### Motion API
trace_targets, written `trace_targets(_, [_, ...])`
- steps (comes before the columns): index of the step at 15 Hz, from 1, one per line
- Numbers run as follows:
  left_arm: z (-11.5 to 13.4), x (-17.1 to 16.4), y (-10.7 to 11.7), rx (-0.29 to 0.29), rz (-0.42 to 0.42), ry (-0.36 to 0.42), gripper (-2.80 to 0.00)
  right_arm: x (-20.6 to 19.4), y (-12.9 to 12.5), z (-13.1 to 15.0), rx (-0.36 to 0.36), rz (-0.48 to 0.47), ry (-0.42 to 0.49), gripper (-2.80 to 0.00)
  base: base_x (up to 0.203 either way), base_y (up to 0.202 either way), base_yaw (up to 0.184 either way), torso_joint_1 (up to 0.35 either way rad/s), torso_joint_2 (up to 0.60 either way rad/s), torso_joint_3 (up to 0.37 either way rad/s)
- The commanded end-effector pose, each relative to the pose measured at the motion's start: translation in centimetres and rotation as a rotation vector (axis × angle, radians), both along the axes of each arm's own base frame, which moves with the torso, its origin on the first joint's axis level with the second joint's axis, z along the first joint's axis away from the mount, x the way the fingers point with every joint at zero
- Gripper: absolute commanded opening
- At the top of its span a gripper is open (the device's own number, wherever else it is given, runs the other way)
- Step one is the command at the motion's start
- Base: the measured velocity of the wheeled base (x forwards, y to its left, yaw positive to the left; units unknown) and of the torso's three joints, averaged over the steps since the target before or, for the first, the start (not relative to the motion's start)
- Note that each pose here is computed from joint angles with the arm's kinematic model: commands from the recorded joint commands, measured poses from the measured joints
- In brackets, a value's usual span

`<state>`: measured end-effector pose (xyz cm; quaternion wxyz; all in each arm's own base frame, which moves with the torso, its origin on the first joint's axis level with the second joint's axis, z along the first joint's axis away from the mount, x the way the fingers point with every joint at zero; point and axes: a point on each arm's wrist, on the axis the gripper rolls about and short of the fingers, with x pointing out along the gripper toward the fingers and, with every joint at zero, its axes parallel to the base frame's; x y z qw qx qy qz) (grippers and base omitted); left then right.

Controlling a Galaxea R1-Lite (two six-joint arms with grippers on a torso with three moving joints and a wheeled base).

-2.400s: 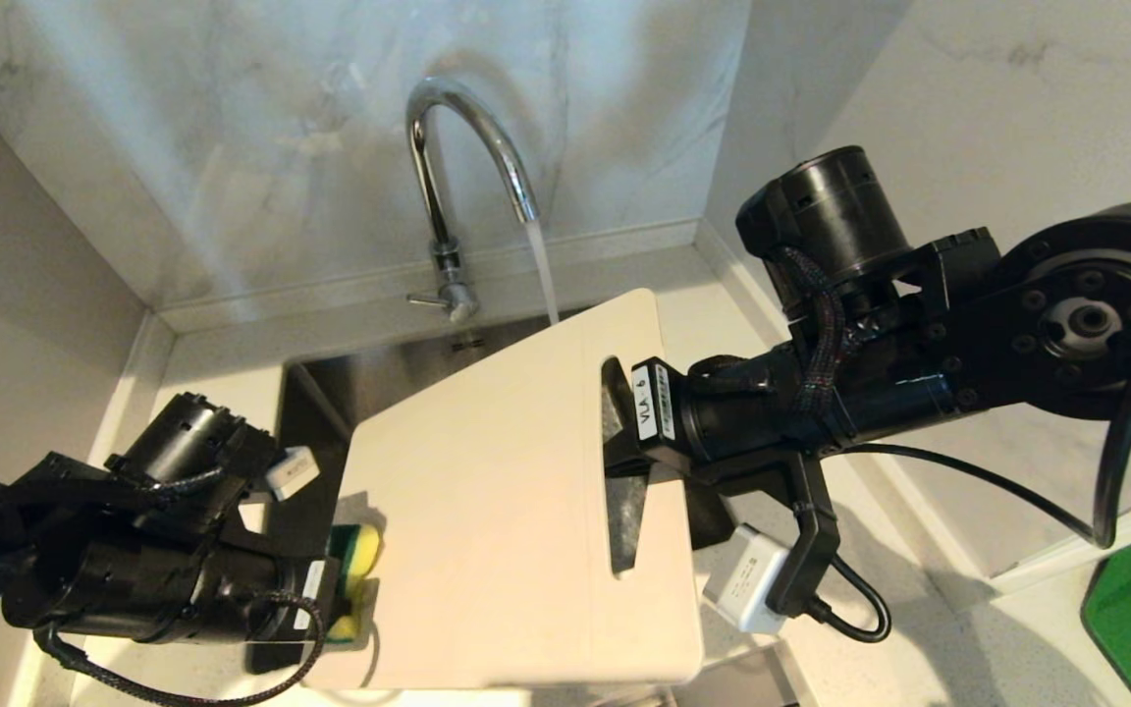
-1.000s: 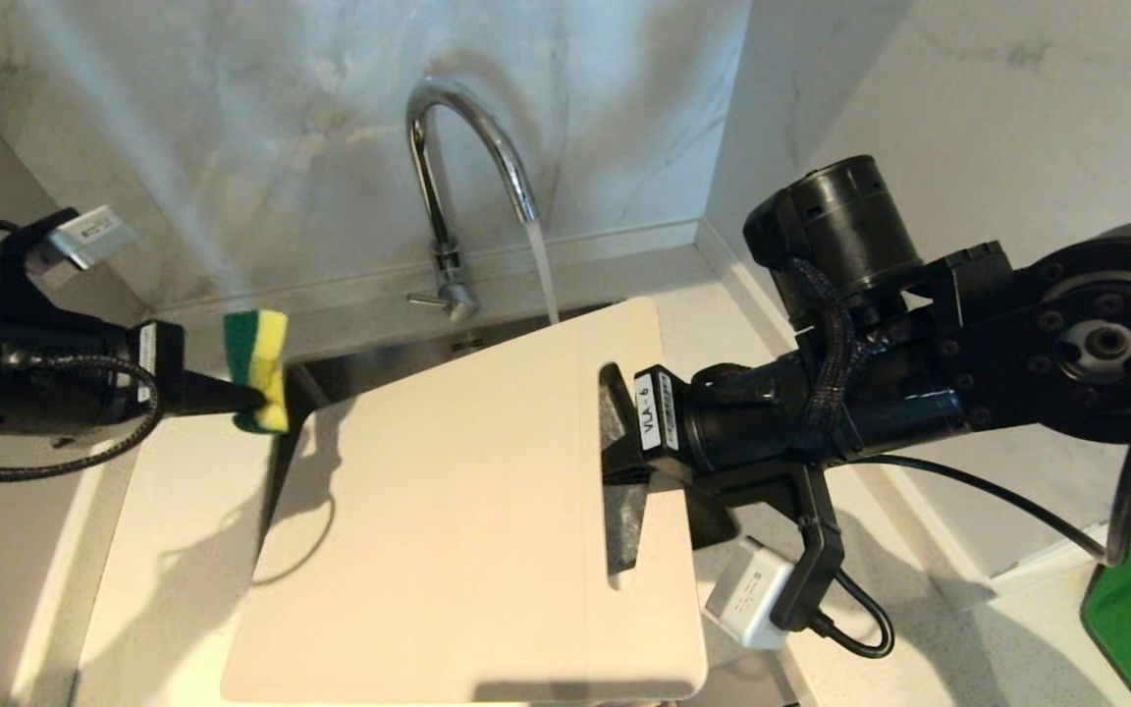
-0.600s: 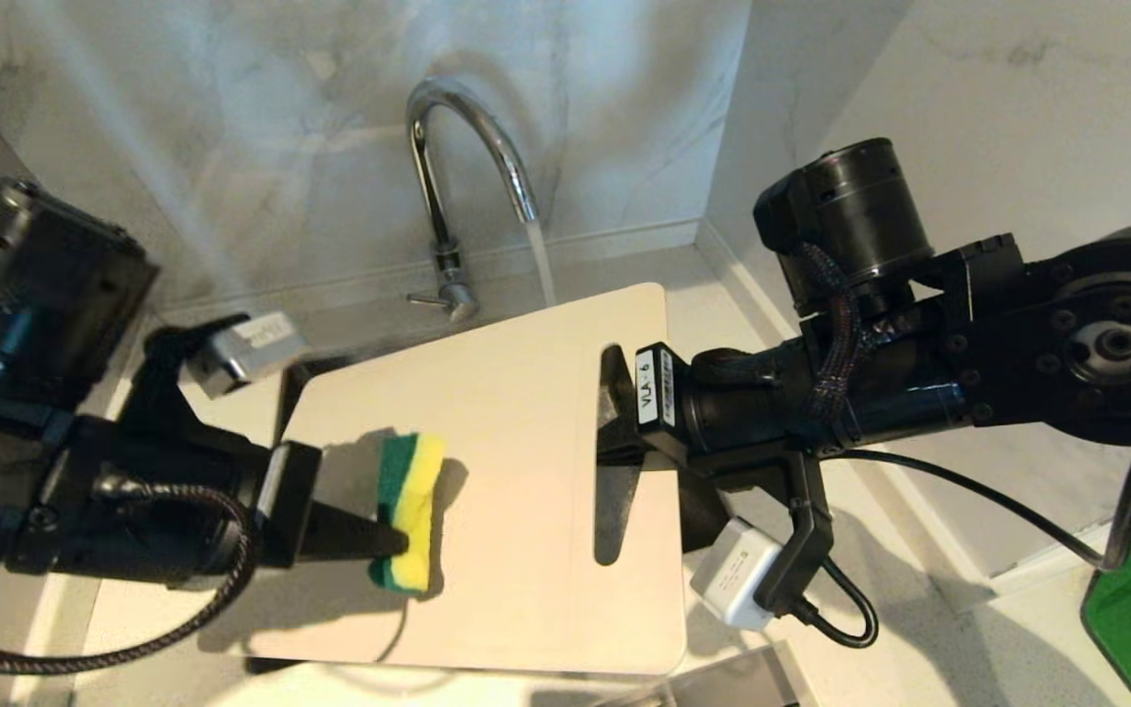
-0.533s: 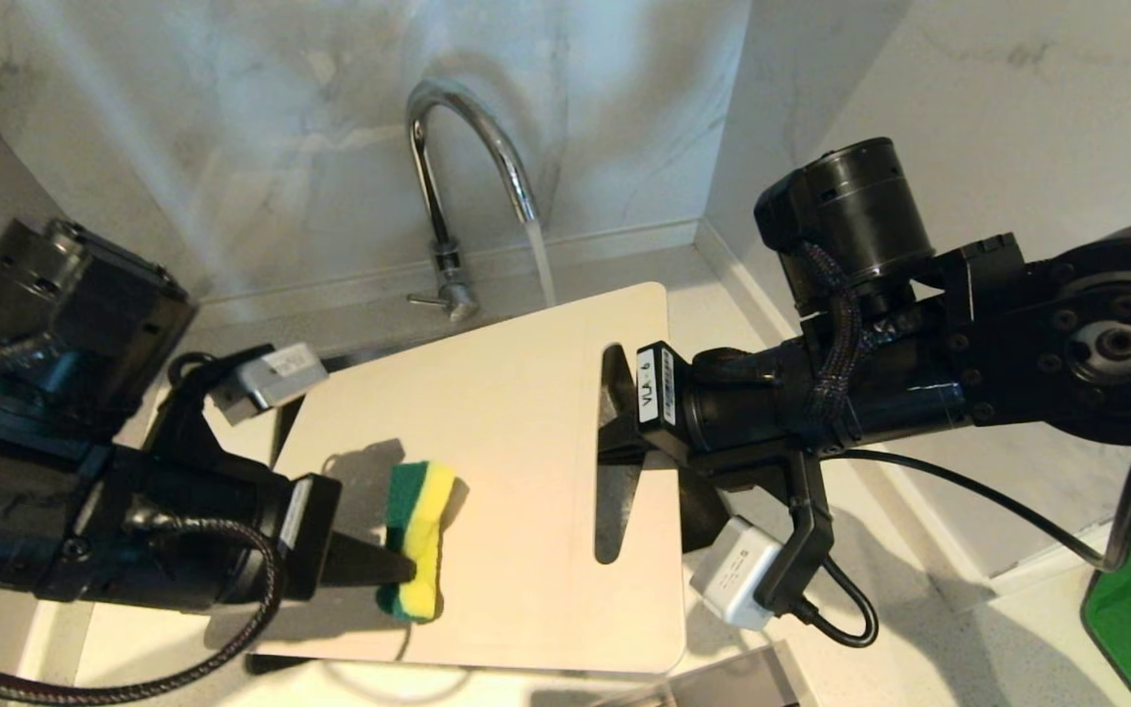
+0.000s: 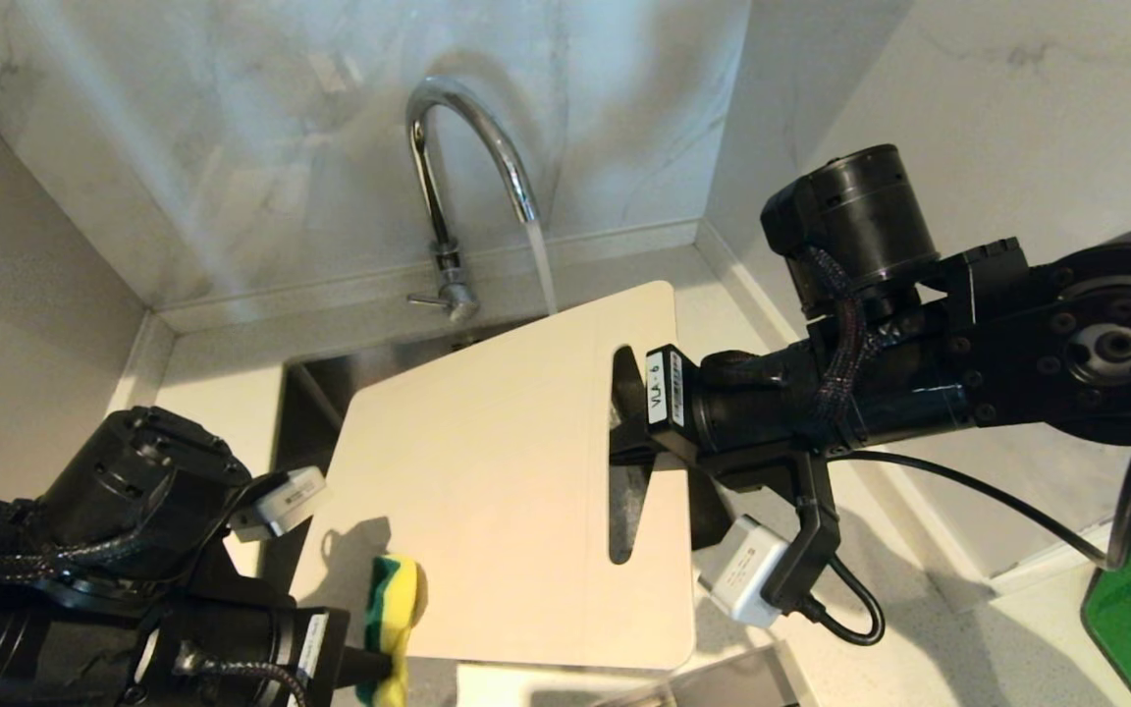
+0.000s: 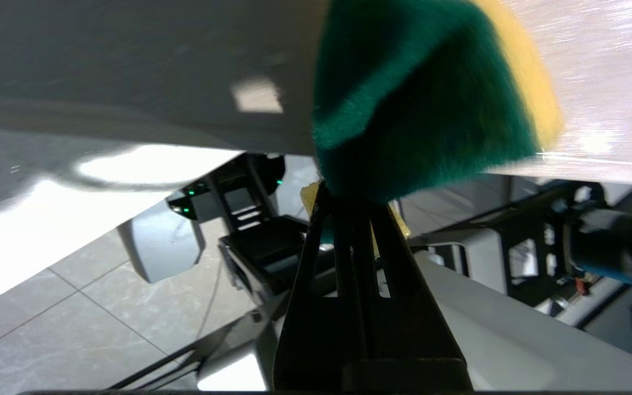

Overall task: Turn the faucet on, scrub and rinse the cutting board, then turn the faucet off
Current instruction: Scrub the cutting board underwater

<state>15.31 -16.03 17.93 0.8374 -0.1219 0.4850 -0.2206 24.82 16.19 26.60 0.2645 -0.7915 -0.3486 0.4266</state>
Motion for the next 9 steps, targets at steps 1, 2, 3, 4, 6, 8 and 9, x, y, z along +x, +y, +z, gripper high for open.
trace_targets(1, [-1.3, 0.3, 2.3, 0.032, 0.065, 0.004, -2.8, -0.2, -0.1, 0.2, 0.0, 0.011, -0.015, -2.8, 0.0, 0.0, 0.0, 0.0, 0.0, 0.0])
trace_targets(2, [-1.9, 0.9, 3.4, 0.049, 0.098, 0.001, -2.8, -0.3, -0.2, 0.3, 0.001, 0.011, -0.017, -2.8, 0.0, 0.0, 0.0, 0.0, 0.0, 0.0])
trace_targets(3, [-2.4, 1.5, 4.6, 0.049, 0.138, -0.004, -2.8, -0.3, -0.2, 0.3, 0.002, 0.011, -0.018, -2.8, 0.0, 0.0, 0.0, 0.0, 0.0, 0.0])
trace_targets(4, [-2.8, 2.2, 5.8, 0.036, 0.18, -0.016, -2.8, -0.4, -0.2, 0.3, 0.002, 0.012, -0.018, -2.8, 0.0, 0.0, 0.0, 0.0, 0.0, 0.0])
trace_targets(6, [-3.2, 3.3, 8.2, 0.013, 0.245, -0.023, -2.8, -0.6, -0.3, 0.4, 0.003, 0.011, -0.02, -2.8, 0.0, 0.0, 0.0, 0.0, 0.0, 0.0])
trace_targets(8, [-3.4, 4.1, 10.7, -0.018, 0.295, -0.016, -2.8, -0.7, -0.4, 0.4, 0.002, 0.012, -0.019, -2.8, 0.0, 0.0, 0.0, 0.0, 0.0, 0.0])
trace_targets(9, [-3.4, 4.4, 11.8, -0.024, 0.311, -0.018, -2.8, -0.8, -0.5, 0.3, 0.0, 0.012, -0.016, -2.8, 0.0, 0.0, 0.0, 0.0, 0.0, 0.0])
